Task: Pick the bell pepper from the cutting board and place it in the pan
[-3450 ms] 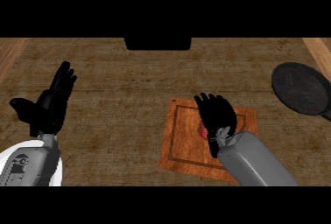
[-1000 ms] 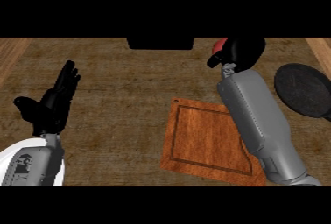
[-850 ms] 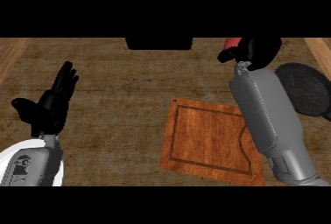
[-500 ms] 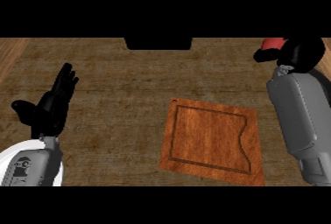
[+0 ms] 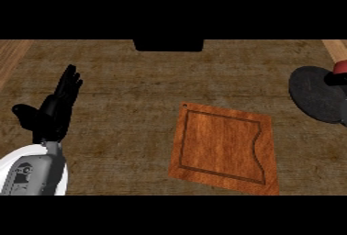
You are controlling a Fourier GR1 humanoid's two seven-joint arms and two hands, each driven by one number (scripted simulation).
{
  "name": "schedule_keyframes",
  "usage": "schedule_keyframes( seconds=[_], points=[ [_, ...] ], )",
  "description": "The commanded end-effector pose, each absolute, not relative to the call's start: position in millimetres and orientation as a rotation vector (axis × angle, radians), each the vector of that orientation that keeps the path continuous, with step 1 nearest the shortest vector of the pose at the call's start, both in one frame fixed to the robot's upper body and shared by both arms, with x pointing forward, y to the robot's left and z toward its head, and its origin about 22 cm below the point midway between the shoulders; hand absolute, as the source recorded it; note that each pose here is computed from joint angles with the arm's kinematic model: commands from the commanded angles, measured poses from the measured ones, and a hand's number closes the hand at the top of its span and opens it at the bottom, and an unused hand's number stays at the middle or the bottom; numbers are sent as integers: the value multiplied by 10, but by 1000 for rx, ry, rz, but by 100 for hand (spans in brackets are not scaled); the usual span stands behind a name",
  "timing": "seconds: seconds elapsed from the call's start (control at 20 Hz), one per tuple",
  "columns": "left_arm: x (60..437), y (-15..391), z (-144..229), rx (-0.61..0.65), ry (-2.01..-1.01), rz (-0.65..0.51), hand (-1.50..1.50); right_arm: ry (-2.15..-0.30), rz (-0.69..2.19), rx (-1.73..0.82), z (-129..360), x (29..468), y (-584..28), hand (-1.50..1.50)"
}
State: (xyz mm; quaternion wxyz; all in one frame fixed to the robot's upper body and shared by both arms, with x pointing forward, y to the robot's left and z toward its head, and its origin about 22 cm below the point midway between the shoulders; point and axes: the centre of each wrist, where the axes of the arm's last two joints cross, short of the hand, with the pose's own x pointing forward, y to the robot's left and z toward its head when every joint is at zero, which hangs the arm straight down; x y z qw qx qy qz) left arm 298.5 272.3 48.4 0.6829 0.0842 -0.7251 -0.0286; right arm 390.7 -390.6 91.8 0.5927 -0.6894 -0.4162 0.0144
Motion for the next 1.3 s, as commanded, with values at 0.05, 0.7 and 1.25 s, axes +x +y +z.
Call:
schedule_keyframes(
  seconds=[0.05, 0.7, 1.25],
  points=[
    [3018, 2748, 513, 184, -1652, -67, 0, -915, 27, -1650, 702, 3651, -4465, 150],
    [3020, 2655, 477, 165, -1625, -71, 0, -952, -166, -1163, 334, 3428, -4633, -150],
    [3133, 2541, 452, 183, -1656, -69, 0, -1234, -295, -1226, 157, 3344, -4589, -150]
  ],
)
